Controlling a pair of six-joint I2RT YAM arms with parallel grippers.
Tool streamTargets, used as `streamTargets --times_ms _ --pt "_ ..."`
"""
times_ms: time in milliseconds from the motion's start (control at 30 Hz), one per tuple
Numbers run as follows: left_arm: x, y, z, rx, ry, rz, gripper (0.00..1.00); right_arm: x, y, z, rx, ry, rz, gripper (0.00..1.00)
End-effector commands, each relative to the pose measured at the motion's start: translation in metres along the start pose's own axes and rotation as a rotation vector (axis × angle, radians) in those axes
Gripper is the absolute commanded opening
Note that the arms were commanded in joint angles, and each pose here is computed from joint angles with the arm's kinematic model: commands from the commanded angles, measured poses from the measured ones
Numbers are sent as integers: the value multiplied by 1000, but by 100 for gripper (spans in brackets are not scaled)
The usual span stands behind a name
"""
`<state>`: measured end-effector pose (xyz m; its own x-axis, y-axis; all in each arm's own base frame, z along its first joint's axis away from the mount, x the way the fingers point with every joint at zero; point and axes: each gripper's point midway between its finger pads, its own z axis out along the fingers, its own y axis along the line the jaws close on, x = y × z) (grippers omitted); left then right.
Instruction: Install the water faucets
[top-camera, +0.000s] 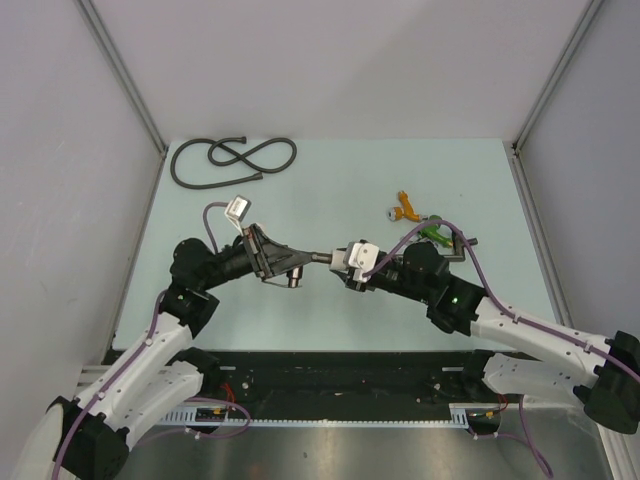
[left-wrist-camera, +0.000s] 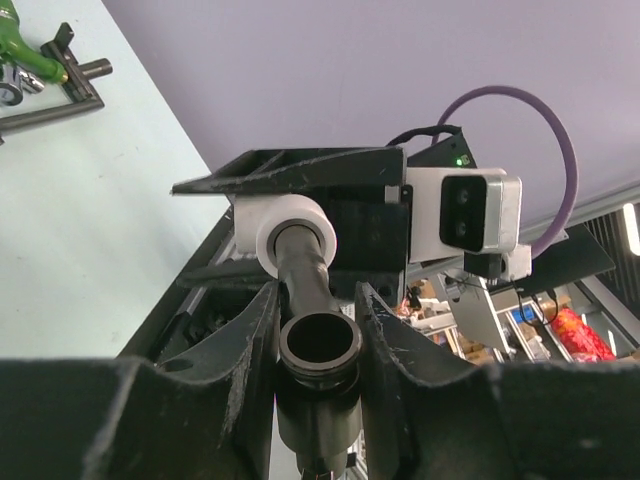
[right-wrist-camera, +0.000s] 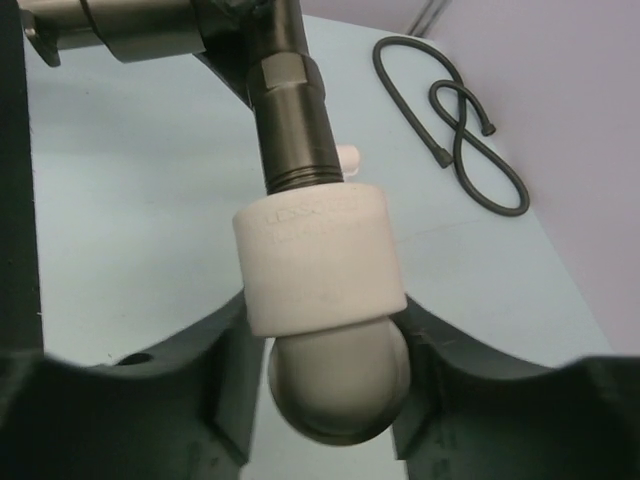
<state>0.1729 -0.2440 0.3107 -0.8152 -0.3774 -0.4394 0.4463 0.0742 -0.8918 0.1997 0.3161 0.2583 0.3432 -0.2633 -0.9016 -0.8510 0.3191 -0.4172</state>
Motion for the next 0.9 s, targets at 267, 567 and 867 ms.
streamTargets --times_ms 267,567,867 --pt "-18 -29 -1 84 -45 454 1 -70 18 -8 -166 -287 245 0" --pt "-10 -62 -35 209 -141 1269 8 -85 -11 -24 -299 -368 744 0" --pt "14 -57 -59 241 -76 1692 11 -62 -9 -6 -453 -316 1006 0"
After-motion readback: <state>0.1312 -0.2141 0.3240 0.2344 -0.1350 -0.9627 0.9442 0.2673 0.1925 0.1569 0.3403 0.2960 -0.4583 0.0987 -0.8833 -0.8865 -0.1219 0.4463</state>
